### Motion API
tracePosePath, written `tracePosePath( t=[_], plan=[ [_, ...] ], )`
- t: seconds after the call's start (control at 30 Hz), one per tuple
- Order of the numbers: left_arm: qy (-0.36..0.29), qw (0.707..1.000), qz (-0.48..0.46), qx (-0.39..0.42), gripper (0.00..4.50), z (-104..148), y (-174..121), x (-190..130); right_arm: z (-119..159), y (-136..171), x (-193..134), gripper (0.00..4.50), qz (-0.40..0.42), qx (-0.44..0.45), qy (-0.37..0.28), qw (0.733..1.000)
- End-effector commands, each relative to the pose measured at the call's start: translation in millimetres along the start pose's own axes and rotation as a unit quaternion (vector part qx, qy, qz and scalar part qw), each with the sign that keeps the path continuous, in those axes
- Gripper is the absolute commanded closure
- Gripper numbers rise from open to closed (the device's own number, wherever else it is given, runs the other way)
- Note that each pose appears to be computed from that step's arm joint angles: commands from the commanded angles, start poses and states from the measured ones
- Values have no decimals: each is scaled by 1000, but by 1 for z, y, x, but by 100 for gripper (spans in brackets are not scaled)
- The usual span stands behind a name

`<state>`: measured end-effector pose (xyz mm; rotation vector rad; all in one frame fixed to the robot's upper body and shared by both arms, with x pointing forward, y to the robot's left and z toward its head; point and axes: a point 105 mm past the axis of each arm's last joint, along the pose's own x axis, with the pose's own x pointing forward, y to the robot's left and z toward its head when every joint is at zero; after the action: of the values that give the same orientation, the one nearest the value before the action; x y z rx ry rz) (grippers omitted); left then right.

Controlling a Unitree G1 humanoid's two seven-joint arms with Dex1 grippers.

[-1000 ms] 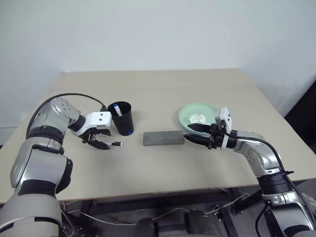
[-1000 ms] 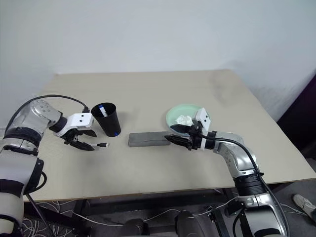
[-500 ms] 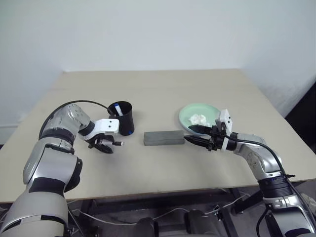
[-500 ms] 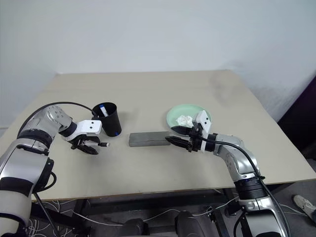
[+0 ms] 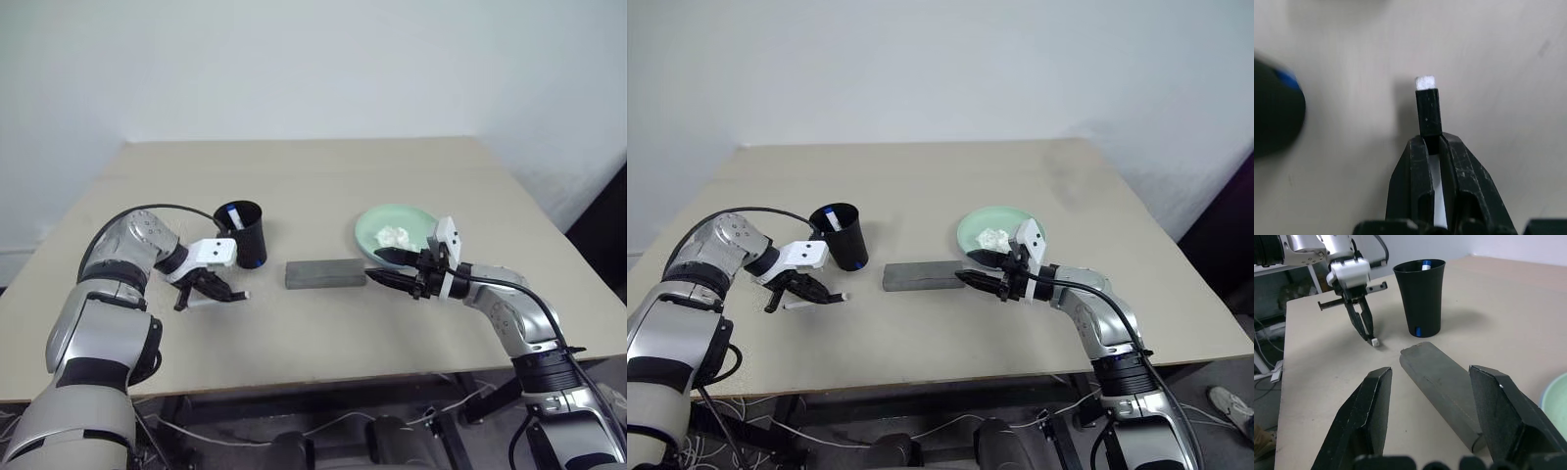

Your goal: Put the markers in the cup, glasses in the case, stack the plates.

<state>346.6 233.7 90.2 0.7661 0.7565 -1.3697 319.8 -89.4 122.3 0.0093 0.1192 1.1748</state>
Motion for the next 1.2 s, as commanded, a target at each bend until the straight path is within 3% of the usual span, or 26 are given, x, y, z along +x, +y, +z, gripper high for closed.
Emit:
tracePosePath(
  t=[0.03,0.17,0.27,0.33,0.5,0.77,1.2],
  plan=[
    [-136,988,31,60,443,54,5,-16,16,1,-4,178,2,-23,-19,1000],
    [-315,946,48,67,443,109,3,-49,15,2,-3,178,7,-23,-15,1000],
    [-400,909,102,58,443,130,12,-73,16,2,-2,178,11,-24,-16,1000],
    [-441,876,187,46,443,136,27,-90,18,2,-1,178,15,-26,-16,999],
    [-470,826,311,11,443,129,50,-104,23,2,3,178,23,-34,-20,999],
    [-502,763,405,-37,443,104,64,-102,53,3,5,178,34,-55,-60,996],
    [-508,736,434,-104,443,74,72,-85,58,6,2,178,34,-60,-64,996]
  ],
)
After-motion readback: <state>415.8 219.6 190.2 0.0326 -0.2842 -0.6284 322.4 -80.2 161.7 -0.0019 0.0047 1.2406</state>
